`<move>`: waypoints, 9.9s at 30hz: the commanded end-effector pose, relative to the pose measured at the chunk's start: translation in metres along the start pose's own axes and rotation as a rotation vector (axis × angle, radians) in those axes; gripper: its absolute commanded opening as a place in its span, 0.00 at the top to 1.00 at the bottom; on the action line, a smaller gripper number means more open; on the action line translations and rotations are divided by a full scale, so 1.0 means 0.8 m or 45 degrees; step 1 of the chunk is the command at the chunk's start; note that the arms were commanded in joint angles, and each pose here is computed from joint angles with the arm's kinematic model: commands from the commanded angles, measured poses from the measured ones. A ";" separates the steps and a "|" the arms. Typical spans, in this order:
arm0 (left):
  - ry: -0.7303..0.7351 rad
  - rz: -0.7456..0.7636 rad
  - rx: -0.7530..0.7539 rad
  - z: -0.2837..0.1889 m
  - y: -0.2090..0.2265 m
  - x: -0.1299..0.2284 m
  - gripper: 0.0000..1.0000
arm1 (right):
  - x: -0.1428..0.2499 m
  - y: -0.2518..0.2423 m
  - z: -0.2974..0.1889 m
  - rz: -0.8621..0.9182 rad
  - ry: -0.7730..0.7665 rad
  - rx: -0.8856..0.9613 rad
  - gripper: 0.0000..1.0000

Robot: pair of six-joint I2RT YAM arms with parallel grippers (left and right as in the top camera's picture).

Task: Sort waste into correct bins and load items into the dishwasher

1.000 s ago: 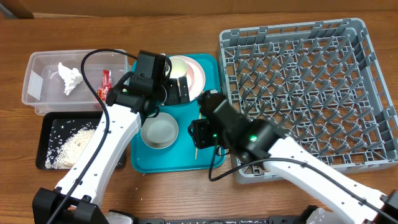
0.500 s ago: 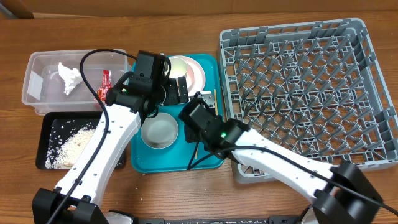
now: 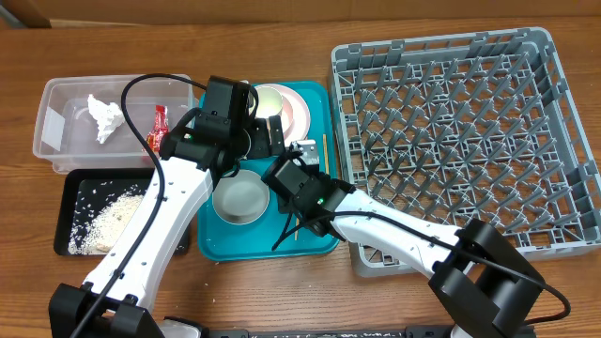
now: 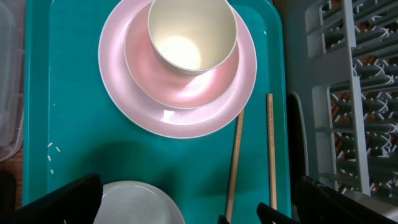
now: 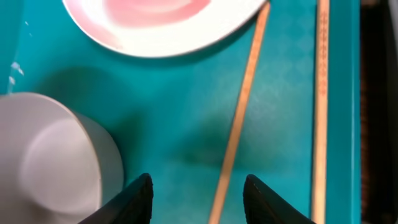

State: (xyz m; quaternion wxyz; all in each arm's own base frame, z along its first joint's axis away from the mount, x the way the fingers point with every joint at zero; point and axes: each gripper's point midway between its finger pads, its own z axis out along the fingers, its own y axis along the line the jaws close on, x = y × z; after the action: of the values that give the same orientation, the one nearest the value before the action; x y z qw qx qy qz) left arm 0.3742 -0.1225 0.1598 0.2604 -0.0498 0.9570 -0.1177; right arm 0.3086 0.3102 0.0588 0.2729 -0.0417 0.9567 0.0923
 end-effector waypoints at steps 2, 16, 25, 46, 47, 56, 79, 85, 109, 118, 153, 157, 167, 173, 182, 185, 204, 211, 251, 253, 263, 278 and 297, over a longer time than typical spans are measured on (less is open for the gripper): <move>-0.021 0.017 0.008 -0.004 -0.003 -0.008 0.00 | -0.013 0.009 0.005 0.015 -0.055 -0.012 0.52; -0.021 0.018 0.008 -0.004 -0.003 -0.008 0.00 | -0.013 -0.023 0.033 0.196 -0.030 0.076 0.51; -0.021 0.017 0.008 -0.004 -0.003 -0.008 0.00 | 0.000 -0.033 0.054 0.204 0.009 0.114 0.51; -0.021 0.017 0.008 -0.004 -0.003 -0.008 0.00 | 0.020 -0.034 0.064 0.306 0.096 0.088 0.69; -0.021 0.017 0.008 -0.004 -0.003 -0.008 0.00 | 0.020 -0.034 0.064 0.307 0.098 0.087 0.70; -0.021 0.018 0.008 -0.004 -0.003 -0.008 0.00 | 0.022 -0.031 0.064 0.308 0.112 0.072 0.68; -0.303 0.327 -0.021 -0.093 0.008 -0.121 0.00 | 0.023 -0.032 0.064 0.307 0.116 0.075 0.68; -0.431 0.403 -0.262 -0.148 0.041 -0.165 0.00 | 0.023 -0.032 0.064 0.307 0.115 0.074 0.54; -0.431 0.397 -0.296 -0.148 0.047 -0.166 0.00 | 0.025 -0.017 0.062 0.316 0.100 0.042 0.47; -0.431 0.397 -0.296 -0.148 0.047 -0.166 0.00 | 0.029 -0.020 0.070 0.303 0.085 0.073 0.73; -0.431 0.397 -0.296 -0.148 0.047 -0.166 0.00 | -0.079 -0.014 -0.080 -0.049 -0.215 -0.058 0.96; -0.431 0.397 -0.296 -0.148 0.047 -0.166 0.00 | -0.092 -0.042 -0.102 -0.154 -0.245 0.014 0.96; -0.431 0.397 -0.296 -0.148 0.047 -0.166 0.00 | -0.096 -0.179 -0.107 -0.049 -0.139 0.419 0.96; -0.431 0.397 -0.296 -0.148 0.047 -0.166 0.00 | -0.096 -0.211 -0.101 -0.063 -0.053 0.420 0.96; -0.431 0.397 -0.296 -0.148 0.047 -0.166 0.00 | -0.096 -0.231 -0.098 -0.032 -0.013 0.414 0.80; -0.431 0.397 -0.296 -0.148 0.047 -0.166 0.00 | -0.094 -0.233 -0.098 -0.029 -0.006 0.419 0.78; -0.431 0.397 -0.296 -0.148 0.047 -0.166 0.00 | -0.075 -0.071 -0.106 0.011 0.182 -0.534 0.00; -0.431 0.397 -0.296 -0.148 0.047 -0.166 0.00 | -0.079 -0.041 -0.115 0.011 0.164 -0.645 0.17; -0.431 0.397 -0.296 -0.148 0.047 -0.166 0.00 | -0.018 -0.044 0.020 0.124 -0.009 0.122 0.49; -0.431 0.397 -0.296 -0.148 0.047 -0.166 0.00 | -0.018 -0.044 0.020 0.123 -0.007 0.124 0.49; -0.430 0.397 -0.295 -0.148 0.047 -0.166 0.00 | -0.014 -0.071 0.029 0.194 0.006 0.168 0.49; -0.431 0.397 -0.296 -0.148 0.047 -0.166 0.00 | -0.013 -0.095 0.037 0.373 0.002 0.205 0.36; -0.431 0.397 -0.296 -0.148 0.047 -0.166 0.00 | -0.014 -0.090 0.043 0.321 -0.001 0.184 0.50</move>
State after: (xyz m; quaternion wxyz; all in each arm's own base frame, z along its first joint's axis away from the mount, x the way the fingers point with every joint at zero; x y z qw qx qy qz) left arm 0.4264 -0.0453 0.3066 0.4165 0.0460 0.9072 0.0364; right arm 0.3438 0.2526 0.0276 0.2595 0.0966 0.9587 0.0649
